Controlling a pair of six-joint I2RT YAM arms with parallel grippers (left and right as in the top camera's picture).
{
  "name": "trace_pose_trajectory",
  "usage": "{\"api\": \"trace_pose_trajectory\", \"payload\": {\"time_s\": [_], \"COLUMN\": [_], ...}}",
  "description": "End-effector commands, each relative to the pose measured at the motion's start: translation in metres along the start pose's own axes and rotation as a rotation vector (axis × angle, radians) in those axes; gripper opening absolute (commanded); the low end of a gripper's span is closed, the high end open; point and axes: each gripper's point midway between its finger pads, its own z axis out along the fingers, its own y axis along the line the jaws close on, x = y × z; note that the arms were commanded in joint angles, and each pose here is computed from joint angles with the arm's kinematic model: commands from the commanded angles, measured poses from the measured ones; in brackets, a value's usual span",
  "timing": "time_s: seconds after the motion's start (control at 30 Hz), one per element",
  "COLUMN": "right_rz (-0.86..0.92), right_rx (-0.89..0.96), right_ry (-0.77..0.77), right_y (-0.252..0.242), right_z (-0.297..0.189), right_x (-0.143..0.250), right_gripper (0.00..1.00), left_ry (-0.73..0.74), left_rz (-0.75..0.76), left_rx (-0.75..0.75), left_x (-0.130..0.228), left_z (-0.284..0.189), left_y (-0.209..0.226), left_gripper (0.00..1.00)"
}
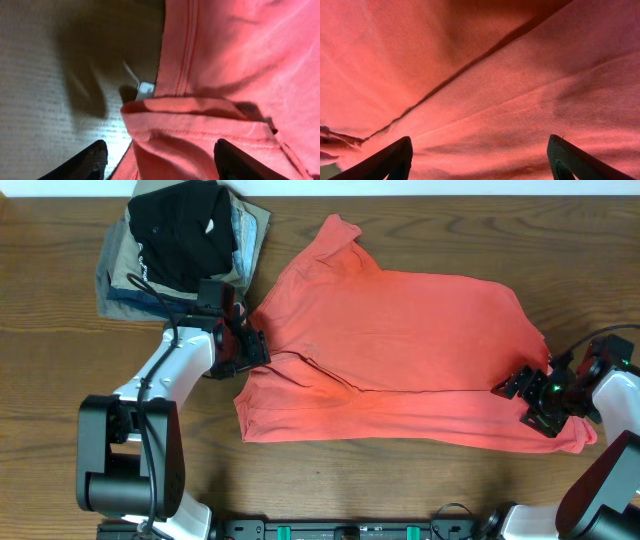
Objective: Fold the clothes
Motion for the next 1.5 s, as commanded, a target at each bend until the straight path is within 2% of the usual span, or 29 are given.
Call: {"api": "trace_pose_trajectory", "payload": {"time_s": [0.0, 0.23, 0.4, 0.53, 0.67, 0.73, 0.77, 1.0, 1.27, 1.47], "right_rz": [-0.029, -0.028, -0.029, -0.028, -0.029, -0.029, -0.028, -0.029, -0.029, -0.031], "right_rx": [-0.01, -0.01, -0.01, -0.01, -0.01, -0.01, -0.007, 0.002, 0.036, 0.035], "right_ry": [-0.002, -0.001, -0.002, -0.001, -0.002, -0.002, -0.003, -0.005, -0.012, -0.017], "right_y": [0.006, 0.006, 0.006, 0.006, 0.006, 0.006, 0.005, 0.004, -0.002, -0.002], "right_z": [-0.001, -0.001, -0.001, -0.001, -0.001, -0.001, -0.001, -0.001, -0.001, -0.001], "right_x": [-0.003, -0.003, -0.003, -0.003, -0.003, -0.003, -0.003, -0.004, -0.005, -0.006], "right_gripper": [0.84, 0.84, 0.84, 0.83, 0.83, 0.83, 0.83, 0.83, 0.82, 0.82], "left_ry": [0.021, 0.02, 0.007, -0.01, -0.011, -0.008, -0.007, -0.031, -0.202, -0.288], "left_rz": [0.011, -0.02, -0.019, -0.015, -0.015, -0.015, -0.016, 0.016, 0.05, 0.065], "left_rx": [-0.009, -0.088, -0.111, -0.103, -0.103, -0.104, -0.104, -0.095, -0.029, 0.004], "left_x": [0.001, -0.001, -0.005, -0.01, -0.01, -0.009, -0.009, -0.015, -0.042, -0.059], "left_z": [0.012, 0.027, 0.032, 0.033, 0.033, 0.033, 0.033, 0.019, -0.039, -0.051], "left_y": [0.004, 0.02, 0.025, 0.023, 0.023, 0.024, 0.024, 0.018, -0.008, -0.017], "left_gripper": [0.69, 0.68, 0.6, 0.46, 0.25, 0.09, 0.06, 0.06, 0.06, 0.06]}}
